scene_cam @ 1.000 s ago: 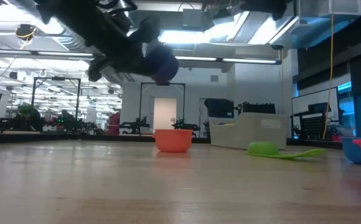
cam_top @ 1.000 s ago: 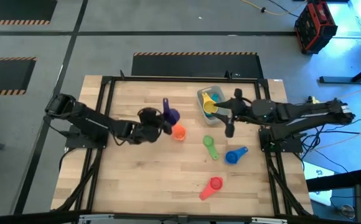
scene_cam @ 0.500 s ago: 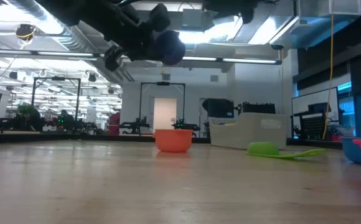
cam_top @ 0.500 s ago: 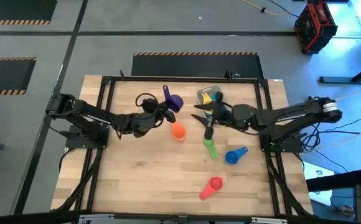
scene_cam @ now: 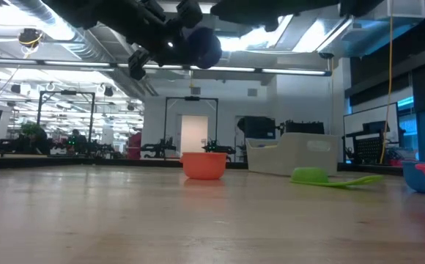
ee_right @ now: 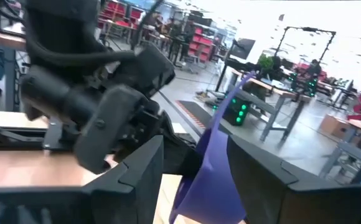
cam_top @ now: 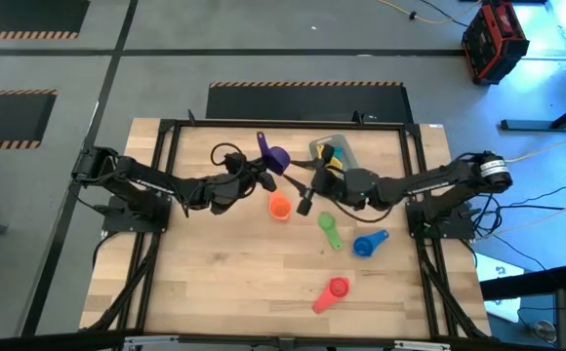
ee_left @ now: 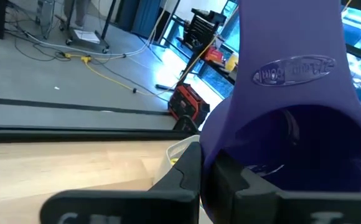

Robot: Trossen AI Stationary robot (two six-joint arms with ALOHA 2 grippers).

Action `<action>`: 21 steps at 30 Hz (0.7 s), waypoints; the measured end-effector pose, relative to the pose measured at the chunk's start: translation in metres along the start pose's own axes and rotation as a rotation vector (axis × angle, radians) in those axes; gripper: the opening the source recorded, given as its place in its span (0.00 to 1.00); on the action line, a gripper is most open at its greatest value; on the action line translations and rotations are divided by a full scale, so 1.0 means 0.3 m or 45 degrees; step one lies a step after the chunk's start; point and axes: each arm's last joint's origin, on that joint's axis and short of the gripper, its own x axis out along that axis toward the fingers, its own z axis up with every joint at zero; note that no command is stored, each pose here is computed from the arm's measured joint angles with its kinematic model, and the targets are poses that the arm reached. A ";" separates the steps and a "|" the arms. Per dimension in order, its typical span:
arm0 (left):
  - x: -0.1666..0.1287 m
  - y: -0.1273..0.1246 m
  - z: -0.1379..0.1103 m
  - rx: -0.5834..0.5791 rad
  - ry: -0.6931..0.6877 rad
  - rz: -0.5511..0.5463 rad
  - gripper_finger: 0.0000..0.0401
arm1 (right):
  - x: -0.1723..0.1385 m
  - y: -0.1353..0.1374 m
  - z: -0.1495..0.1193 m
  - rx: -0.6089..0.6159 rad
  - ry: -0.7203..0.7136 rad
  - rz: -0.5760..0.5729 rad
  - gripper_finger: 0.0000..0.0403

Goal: Nest measuring cups in basket
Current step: Stack the violet measuring cup on top of the yellow measuring cup into the gray bin

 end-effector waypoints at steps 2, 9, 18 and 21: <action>-0.003 -0.002 0.000 -0.004 0.000 -0.006 0.01 | 0.017 -0.003 -0.012 -0.006 0.014 -0.012 0.46; -0.007 -0.008 0.001 -0.020 -0.004 -0.019 0.01 | 0.050 -0.017 -0.051 -0.022 0.054 -0.044 0.46; -0.007 -0.008 0.000 -0.015 0.002 -0.023 0.01 | 0.067 -0.038 -0.067 0.044 0.067 -0.073 0.46; -0.010 -0.010 -0.001 -0.018 0.005 -0.029 0.01 | 0.068 -0.042 -0.067 0.053 0.067 -0.093 0.46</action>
